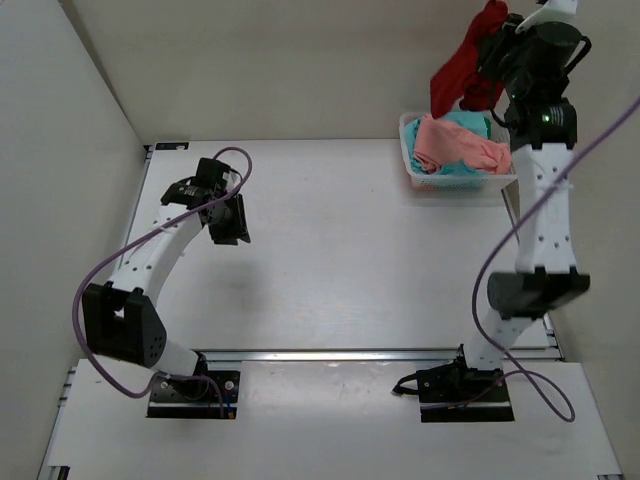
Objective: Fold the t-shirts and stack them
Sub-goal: Move the tshirt to the center of the board
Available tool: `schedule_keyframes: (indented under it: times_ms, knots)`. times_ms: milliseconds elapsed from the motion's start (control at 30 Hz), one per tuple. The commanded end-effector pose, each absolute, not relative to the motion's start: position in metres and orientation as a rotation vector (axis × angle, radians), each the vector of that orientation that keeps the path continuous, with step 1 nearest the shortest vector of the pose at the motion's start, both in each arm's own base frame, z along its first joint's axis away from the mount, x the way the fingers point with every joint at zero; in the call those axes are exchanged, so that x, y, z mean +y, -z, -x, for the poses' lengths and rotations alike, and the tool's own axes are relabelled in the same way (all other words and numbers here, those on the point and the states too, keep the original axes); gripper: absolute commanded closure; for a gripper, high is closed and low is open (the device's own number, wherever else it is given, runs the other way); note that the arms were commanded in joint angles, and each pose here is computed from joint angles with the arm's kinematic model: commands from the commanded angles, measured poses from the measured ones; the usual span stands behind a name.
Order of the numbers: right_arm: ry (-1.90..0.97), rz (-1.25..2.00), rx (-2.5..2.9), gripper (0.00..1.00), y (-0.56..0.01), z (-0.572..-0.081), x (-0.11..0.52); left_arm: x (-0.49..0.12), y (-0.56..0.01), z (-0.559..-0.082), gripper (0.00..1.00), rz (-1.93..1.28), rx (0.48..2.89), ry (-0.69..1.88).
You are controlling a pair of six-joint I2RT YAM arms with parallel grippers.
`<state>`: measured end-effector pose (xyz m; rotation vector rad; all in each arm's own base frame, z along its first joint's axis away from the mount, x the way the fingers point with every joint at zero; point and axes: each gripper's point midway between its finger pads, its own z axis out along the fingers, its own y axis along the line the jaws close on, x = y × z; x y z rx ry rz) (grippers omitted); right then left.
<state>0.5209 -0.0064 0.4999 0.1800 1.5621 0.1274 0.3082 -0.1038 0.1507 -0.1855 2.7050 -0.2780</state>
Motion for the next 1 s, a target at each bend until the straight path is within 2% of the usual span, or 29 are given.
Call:
schedule_keyframes:
  times_ms: [0, 33, 67, 167, 333, 367, 400, 433, 467, 500, 567, 700, 767, 833, 867, 900, 967]
  knots:
    - [-0.410, -0.014, 1.349, 1.00, -0.575, -0.436, 0.071, -0.108, -0.187, -0.305, 0.48, 0.183, 2.593, 0.350]
    - [-0.480, 0.034, 1.300, 1.00, -0.583, -0.421, 0.091, -0.106, -0.196, -0.305, 0.36, 0.185, 2.565, 0.346]
    - [-0.575, 0.033, 1.330, 1.00, -0.565, -0.402, 0.112, -0.108, -0.195, -0.302, 0.30, 0.183, 2.571, 0.352]
    - [-0.783, 0.106, 1.355, 1.00, -0.537, -0.355, 0.168, -0.105, -0.214, -0.300, 0.28, 0.200, 2.519, 0.351]
    - [-0.927, 0.151, 1.623, 1.00, -0.455, -0.341, 0.215, -0.102, -0.243, -0.304, 0.19, 0.228, 2.444, 0.341]
    - [-0.925, 0.076, 1.754, 0.83, -0.421, -0.355, 0.207, -0.106, -0.246, -0.302, 0.16, 0.227, 2.440, 0.365]
    - [-0.929, 0.056, 1.835, 0.55, -0.397, -0.370, 0.208, -0.107, -0.249, -0.303, 0.16, 0.225, 2.432, 0.381]
    - [-0.932, 0.053, 1.907, 0.43, -0.384, -0.375, 0.199, -0.113, -0.249, -0.302, 0.14, 0.214, 2.432, 0.428]
    - [-0.914, 0.023, 2.039, 0.39, -0.347, -0.388, 0.195, -0.114, -0.244, -0.295, 0.11, 0.217, 2.446, 0.445]
    - [-0.880, 0.015, 2.108, 0.29, -0.328, -0.403, 0.188, -0.119, -0.235, -0.293, 0.11, 0.213, 2.464, 0.484]
    - [-0.826, 0.012, 2.238, 0.22, -0.299, -0.406, 0.182, -0.124, -0.221, -0.285, 0.13, 0.217, 2.494, 0.532]
    - [-0.655, 0.052, 2.360, 0.26, -0.252, -0.406, 0.170, -0.137, -0.183, -0.265, 0.14, 0.204, 2.595, 0.554]
    - [-0.636, 0.050, 2.415, 0.37, -0.227, -0.401, 0.164, -0.146, -0.162, -0.255, 0.28, 0.213, 2.683, 0.559]
    - [-0.685, 0.062, 2.502, 0.64, -0.199, -0.382, 0.168, -0.156, -0.145, -0.232, 0.32, 0.206, 2.792, 0.558]
    - [-0.721, 0.064, 2.506, 0.66, -0.196, -0.376, 0.171, -0.157, -0.140, -0.225, 0.31, 0.247, 2.826, 0.558]
    - [-0.739, 0.070, 2.519, 0.68, -0.188, -0.364, 0.177, -0.162, -0.132, -0.215, 0.24, 0.230, 2.857, 0.563]
    - [-0.742, 0.111, 2.576, 0.64, -0.164, -0.339, 0.185, -0.163, -0.120, -0.200, 0.25, 0.296, 2.888, 0.582]
